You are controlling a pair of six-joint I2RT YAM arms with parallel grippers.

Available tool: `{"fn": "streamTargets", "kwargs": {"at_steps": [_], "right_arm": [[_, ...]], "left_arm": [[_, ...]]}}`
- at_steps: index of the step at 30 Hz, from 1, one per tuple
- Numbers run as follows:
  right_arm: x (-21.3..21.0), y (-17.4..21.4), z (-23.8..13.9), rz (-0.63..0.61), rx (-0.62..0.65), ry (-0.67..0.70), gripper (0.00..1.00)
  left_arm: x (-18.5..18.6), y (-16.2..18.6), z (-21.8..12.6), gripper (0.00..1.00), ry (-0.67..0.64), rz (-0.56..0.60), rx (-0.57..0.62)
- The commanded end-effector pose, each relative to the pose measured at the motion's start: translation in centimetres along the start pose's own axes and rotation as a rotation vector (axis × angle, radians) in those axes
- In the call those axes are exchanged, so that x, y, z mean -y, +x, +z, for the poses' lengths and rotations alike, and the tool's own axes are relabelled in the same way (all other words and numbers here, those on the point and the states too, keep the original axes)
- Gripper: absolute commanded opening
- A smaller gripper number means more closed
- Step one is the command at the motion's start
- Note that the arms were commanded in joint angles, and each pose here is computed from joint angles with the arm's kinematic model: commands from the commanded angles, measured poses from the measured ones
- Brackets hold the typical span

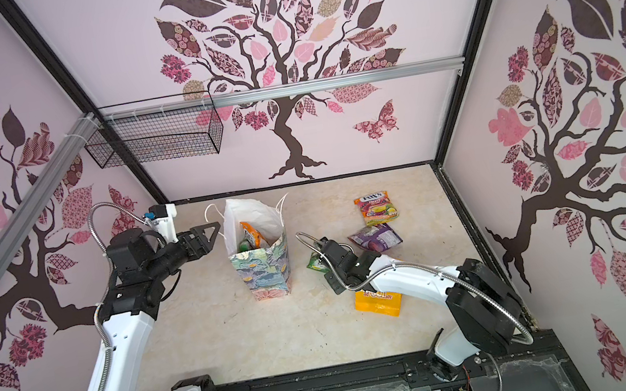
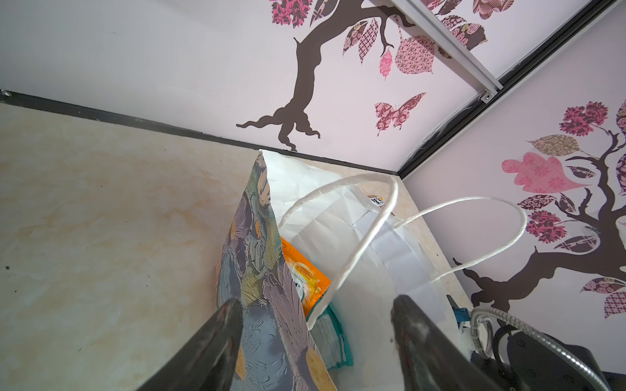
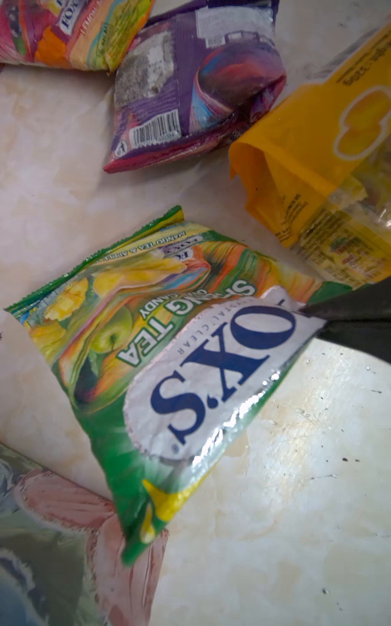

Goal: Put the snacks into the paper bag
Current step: 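Close the right gripper on the edge of the green Fox's packet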

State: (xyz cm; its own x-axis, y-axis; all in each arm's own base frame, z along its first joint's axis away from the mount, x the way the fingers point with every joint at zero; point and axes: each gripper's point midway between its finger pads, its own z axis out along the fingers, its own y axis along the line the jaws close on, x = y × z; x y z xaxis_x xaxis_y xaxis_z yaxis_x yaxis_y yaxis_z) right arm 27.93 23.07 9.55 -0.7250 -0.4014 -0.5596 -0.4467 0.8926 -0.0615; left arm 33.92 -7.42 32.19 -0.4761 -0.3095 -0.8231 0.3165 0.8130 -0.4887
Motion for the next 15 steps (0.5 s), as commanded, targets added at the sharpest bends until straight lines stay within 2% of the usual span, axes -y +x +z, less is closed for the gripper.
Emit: {"fn": "streamTargets", "kwargs": {"at_steps": [1, 11, 15], "right_arm": [[-0.2, -1.3, -1.9, 0.047, 0.055, -0.046, 0.0], [-0.6, -2.9, -4.8, 0.161, 0.131, -0.202, 0.0], [-1.0, -4.0, -6.9, 0.196, 0.205, -0.284, 0.0]], "left_arm": [[0.0, 0.6, -0.1, 0.73, 0.005, 0.012, -0.003], [0.0, 0.6, -0.1, 0.73, 0.004, 0.012, 0.0], [-0.1, 0.6, -0.1, 0.73, 0.002, 0.01, 0.0]]}}
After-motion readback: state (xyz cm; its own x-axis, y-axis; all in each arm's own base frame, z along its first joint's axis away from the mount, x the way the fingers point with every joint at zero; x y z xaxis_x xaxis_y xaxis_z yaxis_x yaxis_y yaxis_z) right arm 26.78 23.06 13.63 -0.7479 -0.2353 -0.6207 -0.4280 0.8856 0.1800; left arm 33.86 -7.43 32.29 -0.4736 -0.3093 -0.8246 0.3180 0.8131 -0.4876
